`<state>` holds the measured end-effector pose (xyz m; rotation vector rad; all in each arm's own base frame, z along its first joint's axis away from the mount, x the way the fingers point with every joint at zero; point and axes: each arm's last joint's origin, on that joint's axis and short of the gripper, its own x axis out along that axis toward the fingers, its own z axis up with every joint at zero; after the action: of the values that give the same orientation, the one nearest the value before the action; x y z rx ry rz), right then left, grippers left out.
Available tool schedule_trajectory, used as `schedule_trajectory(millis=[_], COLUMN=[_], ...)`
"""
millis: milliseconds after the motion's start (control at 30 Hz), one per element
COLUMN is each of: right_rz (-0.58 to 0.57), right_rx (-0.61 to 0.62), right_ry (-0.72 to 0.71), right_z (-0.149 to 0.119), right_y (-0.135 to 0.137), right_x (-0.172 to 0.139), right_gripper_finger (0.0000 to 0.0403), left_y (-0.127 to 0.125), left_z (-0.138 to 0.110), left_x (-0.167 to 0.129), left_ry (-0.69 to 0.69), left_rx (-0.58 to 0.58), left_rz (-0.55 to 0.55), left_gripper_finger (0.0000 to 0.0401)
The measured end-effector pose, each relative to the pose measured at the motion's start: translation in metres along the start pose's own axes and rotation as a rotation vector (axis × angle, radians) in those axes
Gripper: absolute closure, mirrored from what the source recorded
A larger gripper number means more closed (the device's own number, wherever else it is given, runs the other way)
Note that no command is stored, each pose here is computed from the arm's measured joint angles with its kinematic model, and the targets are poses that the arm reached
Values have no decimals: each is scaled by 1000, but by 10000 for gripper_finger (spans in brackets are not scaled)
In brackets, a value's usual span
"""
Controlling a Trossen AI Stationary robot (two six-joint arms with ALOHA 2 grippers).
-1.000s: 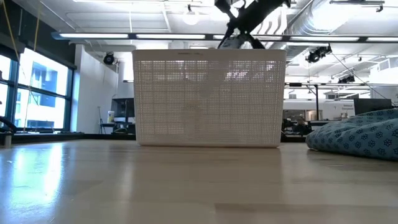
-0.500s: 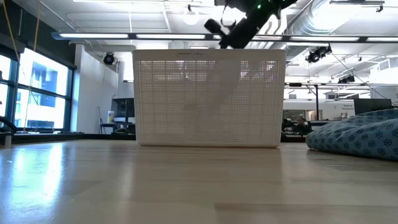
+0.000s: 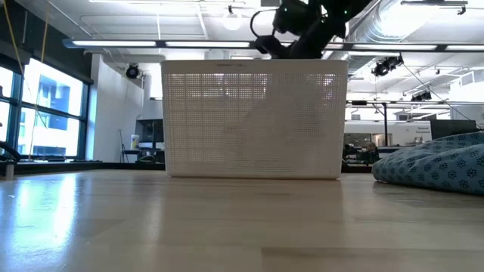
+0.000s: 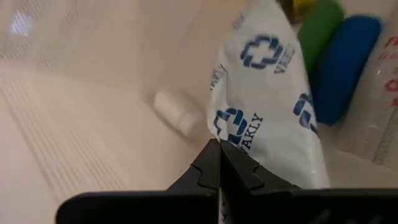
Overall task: Pick & place medical supplies in basket/bin
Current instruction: Put the white mailer bag into the white bin
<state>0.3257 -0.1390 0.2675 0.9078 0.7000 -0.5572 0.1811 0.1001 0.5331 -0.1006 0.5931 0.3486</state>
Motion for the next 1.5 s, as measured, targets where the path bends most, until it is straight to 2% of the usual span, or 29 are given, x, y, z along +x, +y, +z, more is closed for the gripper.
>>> schedule_trajectory(millis=[233,333,433,533,833,1067,1267,1500], right_rz=[48,140,253,286,85,-57,-187,-145], right_rx=[-162,-226,-234,-248,-220,-153,-144,-167], right_ry=[97,137,192,215,201,180,91,-62], right_z=[-4,-5,-6,-7,-1,5,10,22], right_y=[-9,-6,-2,-1,-25,-45,-51,-40], right_x=[3,2,1,0,4,23,30,21], right_gripper_finger=[403,403,403,403,403,403,400,364], left_y=[-1,-1,-1,-1,-1,-1,0,1], left_z=[-4,-5,-6,-6,-7,-7,-7,-6], left_x=[0,0,0,0,0,0,0,0], left_ry=[39,50,60,61,68,69,71,64], left_rx=[31,40,45,44,40,35,-9,-75], left_rz=[-21,-22,-22,-22,-21,-13,30,44], left_gripper_finger=[174,174,174,174,174,174,174,174])
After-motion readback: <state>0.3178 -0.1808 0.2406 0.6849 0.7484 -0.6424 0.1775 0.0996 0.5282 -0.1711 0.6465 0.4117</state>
